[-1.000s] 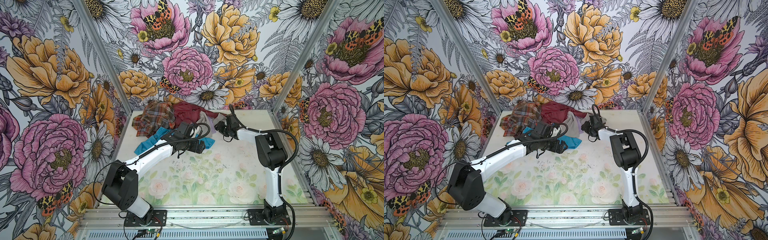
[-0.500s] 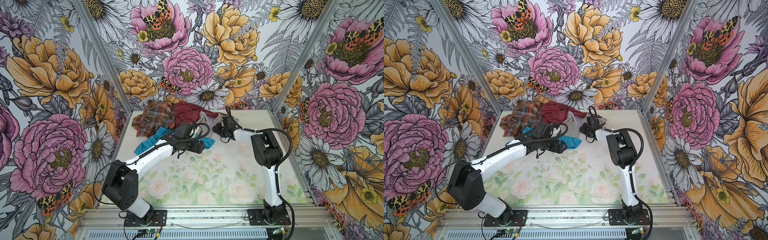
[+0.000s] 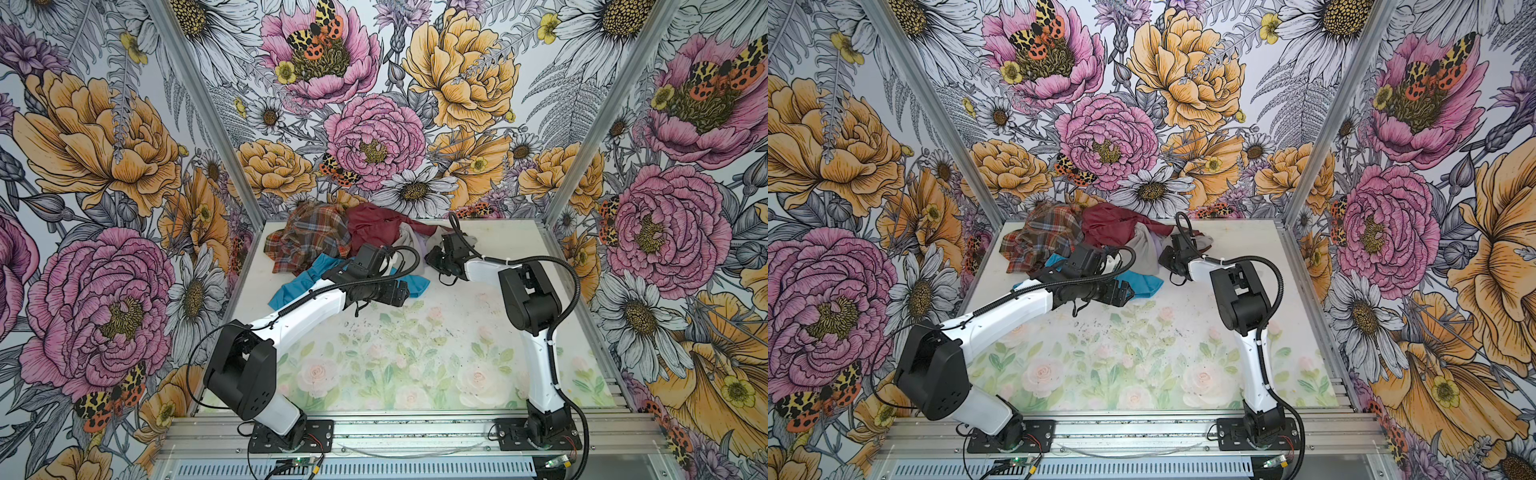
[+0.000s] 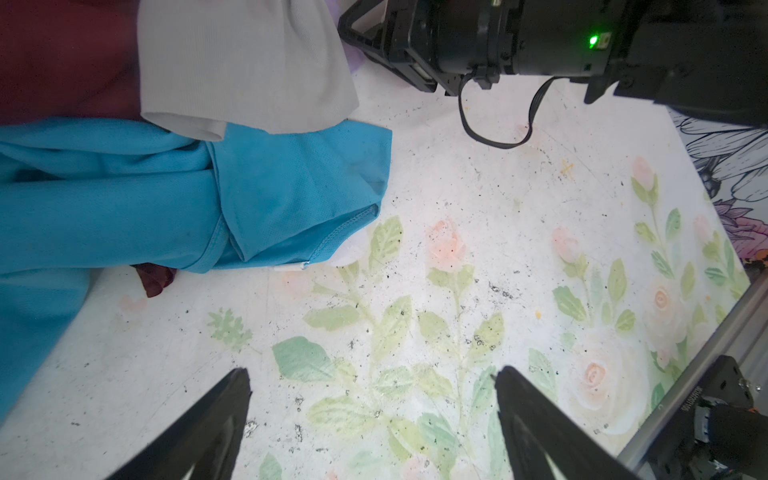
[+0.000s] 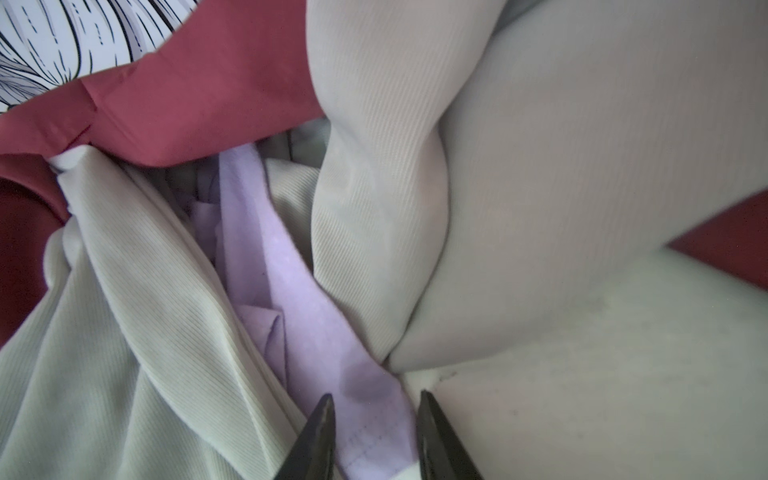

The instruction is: Pick out a specific cloth from the pile

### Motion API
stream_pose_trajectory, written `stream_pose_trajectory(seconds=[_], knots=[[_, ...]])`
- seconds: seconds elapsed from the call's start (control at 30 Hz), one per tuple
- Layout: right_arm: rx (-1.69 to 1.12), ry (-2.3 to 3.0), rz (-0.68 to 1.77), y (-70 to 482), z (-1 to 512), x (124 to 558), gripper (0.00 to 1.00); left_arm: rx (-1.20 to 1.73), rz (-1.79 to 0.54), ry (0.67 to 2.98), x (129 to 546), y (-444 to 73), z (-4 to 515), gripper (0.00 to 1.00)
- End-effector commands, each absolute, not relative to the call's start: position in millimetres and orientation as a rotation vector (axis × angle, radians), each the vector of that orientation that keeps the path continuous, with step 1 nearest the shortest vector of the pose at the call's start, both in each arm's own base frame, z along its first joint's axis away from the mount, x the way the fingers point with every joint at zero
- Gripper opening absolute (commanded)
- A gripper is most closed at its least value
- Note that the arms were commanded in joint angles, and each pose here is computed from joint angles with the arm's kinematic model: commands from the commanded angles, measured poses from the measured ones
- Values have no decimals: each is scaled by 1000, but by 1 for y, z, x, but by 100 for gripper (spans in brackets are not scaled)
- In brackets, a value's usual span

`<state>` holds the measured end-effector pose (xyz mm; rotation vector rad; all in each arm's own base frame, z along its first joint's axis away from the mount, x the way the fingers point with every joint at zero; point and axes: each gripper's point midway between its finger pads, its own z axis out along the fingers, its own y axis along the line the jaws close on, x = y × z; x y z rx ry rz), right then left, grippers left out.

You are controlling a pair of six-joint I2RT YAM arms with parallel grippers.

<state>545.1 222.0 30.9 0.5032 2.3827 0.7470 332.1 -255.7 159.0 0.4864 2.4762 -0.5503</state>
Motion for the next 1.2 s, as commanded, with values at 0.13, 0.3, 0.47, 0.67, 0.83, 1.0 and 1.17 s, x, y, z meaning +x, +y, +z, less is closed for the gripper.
stream_pose_trajectory(seconds=[0.13,0.3,0.47,0.67,0.83,1.0,1.17], knots=[[509,2430,715,231,5,539,29,479,-518,2440,341,-252,171,93],[500,2418,711,234,9,540,18,469,-526,2442,343,-251,171,93],[497,2383,691,231,18,546,0,465,-526,2440,343,-250,172,93],[487,2286,684,219,53,556,0,459,-524,2441,344,-248,171,93],[473,2186,687,205,103,558,0,453,-521,2443,346,-247,171,93],[464,2128,717,197,135,555,0,450,-513,2446,347,-246,169,93],[456,2103,742,196,149,552,0,448,-507,2448,348,-245,168,93]])
